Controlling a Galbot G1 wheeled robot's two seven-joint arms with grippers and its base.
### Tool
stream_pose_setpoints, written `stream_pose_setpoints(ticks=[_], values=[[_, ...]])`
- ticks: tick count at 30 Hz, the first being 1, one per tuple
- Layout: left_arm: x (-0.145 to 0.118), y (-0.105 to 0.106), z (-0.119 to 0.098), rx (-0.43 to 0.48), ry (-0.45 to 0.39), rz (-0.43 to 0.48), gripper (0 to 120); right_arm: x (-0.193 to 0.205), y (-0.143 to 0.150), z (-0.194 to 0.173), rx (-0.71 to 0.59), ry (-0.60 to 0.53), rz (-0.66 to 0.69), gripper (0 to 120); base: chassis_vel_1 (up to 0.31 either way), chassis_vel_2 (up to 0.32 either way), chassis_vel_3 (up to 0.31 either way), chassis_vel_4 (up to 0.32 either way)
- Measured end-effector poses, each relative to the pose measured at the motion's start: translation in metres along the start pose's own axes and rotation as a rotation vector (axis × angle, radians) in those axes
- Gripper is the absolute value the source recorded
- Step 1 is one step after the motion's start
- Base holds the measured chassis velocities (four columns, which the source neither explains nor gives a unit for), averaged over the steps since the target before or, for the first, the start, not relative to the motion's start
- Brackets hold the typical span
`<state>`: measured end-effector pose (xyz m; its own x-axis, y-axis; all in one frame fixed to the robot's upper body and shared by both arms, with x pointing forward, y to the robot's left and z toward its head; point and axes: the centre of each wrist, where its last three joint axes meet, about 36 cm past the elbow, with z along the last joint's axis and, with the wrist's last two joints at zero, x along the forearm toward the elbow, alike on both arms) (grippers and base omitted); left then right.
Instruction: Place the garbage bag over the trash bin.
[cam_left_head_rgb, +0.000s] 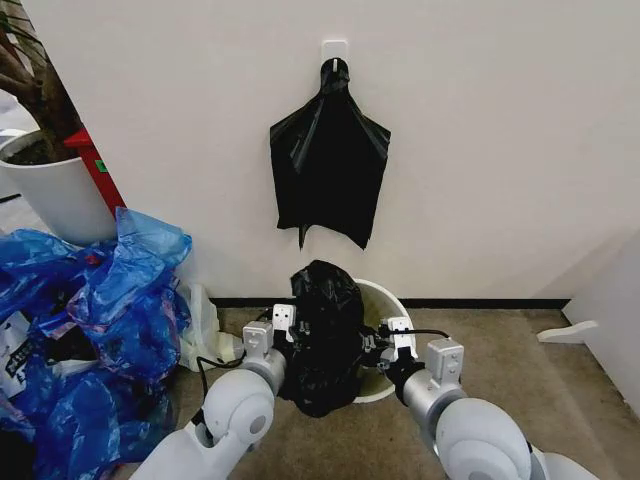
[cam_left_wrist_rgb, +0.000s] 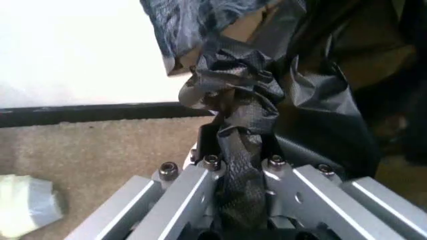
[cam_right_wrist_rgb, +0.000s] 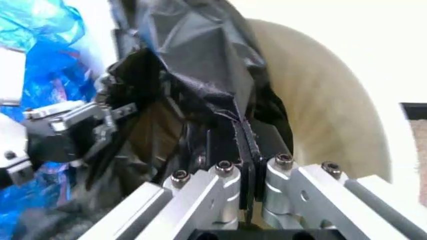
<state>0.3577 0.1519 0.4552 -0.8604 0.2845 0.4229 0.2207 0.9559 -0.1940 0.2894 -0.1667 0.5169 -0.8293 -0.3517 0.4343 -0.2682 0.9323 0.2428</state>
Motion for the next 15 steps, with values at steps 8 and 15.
stream_pose_setpoints(ticks=[8,15], values=[[0.007,0.012,0.007,-0.004,0.002,-0.029,2,0.005,-0.007,0.002,0.02,-0.018,0.049,0,0.0,0.0,0.0,0.0],[0.01,0.014,0.01,-0.002,-0.001,-0.04,2,0.008,-0.01,-0.002,0.039,-0.038,0.084,0,0.0,0.0,0.0,0.0]])
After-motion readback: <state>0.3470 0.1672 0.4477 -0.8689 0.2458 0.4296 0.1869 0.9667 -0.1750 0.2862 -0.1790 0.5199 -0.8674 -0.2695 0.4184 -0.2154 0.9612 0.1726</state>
